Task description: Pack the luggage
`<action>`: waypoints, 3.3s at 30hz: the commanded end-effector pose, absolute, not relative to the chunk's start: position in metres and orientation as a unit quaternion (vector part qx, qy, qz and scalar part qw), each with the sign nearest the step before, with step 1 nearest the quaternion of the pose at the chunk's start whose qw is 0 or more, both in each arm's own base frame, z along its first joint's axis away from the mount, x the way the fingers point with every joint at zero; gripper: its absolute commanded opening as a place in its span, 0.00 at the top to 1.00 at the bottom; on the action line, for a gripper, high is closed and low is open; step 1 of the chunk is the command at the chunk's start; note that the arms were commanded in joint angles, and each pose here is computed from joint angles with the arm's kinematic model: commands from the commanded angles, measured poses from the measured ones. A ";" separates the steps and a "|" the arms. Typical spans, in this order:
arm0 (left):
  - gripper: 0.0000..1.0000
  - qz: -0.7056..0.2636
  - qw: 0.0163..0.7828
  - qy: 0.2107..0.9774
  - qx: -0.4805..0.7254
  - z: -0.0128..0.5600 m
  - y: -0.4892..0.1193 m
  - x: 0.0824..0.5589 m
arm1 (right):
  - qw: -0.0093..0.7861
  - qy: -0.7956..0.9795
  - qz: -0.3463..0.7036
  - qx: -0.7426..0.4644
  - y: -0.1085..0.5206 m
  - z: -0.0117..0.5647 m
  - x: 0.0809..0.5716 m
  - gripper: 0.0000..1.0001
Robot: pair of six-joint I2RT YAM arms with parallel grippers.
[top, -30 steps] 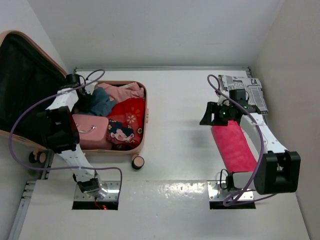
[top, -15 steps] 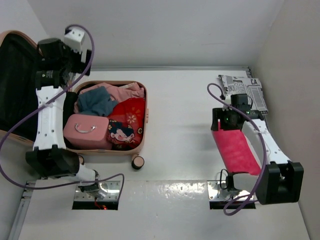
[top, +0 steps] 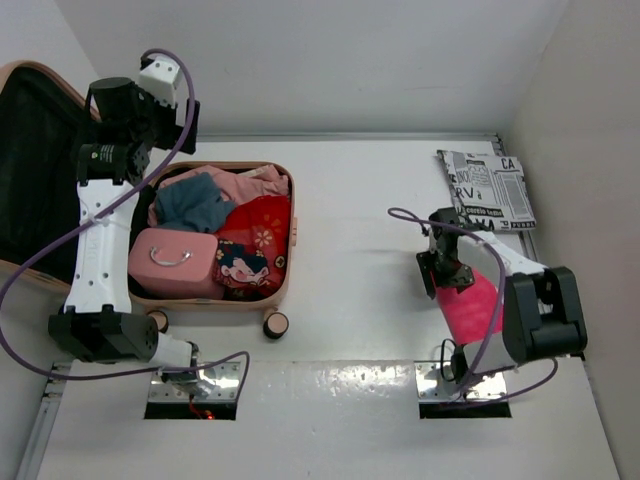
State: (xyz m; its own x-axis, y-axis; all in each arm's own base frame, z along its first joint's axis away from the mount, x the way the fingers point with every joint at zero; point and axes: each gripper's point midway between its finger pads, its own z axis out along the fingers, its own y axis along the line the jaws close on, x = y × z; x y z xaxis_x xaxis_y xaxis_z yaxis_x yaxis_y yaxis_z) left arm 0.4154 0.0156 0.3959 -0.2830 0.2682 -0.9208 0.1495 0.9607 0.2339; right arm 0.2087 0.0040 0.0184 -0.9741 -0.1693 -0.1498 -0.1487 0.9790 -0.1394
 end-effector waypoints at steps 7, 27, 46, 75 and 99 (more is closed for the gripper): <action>0.01 0.058 0.609 0.784 0.103 0.417 0.018 0.410 | 0.010 0.991 -0.097 -0.087 -0.007 -0.007 0.203 0.45; 0.06 -0.358 0.481 0.764 0.239 0.314 -0.211 0.314 | 0.196 0.940 0.275 0.050 0.157 0.138 0.366 1.00; 0.14 -0.328 0.394 0.795 0.324 0.247 -0.366 0.312 | 0.161 0.855 0.476 0.132 0.210 0.205 0.354 1.00; 1.00 -0.315 0.432 0.797 0.282 0.274 -0.318 0.363 | 0.185 0.809 0.552 0.087 0.222 0.263 0.348 0.72; 1.00 0.029 0.312 0.947 0.065 0.088 -0.006 0.385 | 0.282 0.889 0.347 0.101 0.103 0.197 0.384 0.42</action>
